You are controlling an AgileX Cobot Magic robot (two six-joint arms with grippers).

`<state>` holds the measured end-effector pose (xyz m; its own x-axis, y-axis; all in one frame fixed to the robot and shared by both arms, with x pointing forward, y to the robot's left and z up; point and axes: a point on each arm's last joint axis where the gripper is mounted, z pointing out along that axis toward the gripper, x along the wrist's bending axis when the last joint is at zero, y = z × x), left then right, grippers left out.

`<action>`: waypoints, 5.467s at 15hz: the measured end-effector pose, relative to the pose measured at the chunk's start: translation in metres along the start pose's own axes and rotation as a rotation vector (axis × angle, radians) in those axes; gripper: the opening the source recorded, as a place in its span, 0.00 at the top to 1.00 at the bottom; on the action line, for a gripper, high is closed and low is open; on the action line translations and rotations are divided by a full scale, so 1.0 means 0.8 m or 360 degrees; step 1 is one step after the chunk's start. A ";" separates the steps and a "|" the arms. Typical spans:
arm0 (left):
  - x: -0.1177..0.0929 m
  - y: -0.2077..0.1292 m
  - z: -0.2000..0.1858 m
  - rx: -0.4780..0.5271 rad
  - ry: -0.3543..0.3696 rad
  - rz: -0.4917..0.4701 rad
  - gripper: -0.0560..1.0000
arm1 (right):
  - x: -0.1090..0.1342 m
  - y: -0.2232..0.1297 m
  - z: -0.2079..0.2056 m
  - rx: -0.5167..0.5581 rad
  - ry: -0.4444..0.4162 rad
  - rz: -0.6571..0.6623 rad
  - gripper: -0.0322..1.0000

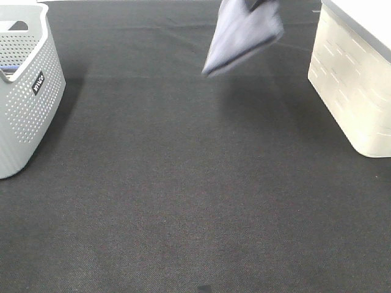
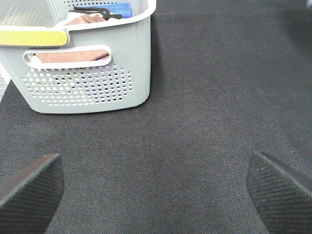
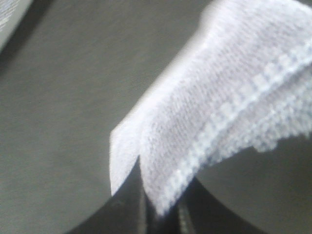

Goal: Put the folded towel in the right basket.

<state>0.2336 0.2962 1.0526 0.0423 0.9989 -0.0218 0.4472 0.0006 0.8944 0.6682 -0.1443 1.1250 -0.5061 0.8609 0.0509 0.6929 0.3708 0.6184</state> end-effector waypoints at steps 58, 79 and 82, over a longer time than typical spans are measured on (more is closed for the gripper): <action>0.000 0.000 0.000 0.0000 0.0000 0.0000 0.03 | 0.072 -0.428 -0.207 0.0222 -0.0285 0.0497 0.13; 0.000 0.000 0.000 0.0000 0.0000 0.0000 0.03 | 0.107 -0.499 -0.273 -0.0660 -0.0614 0.0401 0.13; 0.000 0.000 0.000 0.0000 0.0000 0.0000 0.03 | 0.109 -0.503 -0.275 -0.0697 -0.0621 0.0392 0.13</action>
<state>0.2336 0.2962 1.0526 0.0423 0.9989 -0.0218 0.4472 0.0006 0.8944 0.2319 -0.2949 1.0533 -0.0770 0.9970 -0.0059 0.4492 0.0400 0.8926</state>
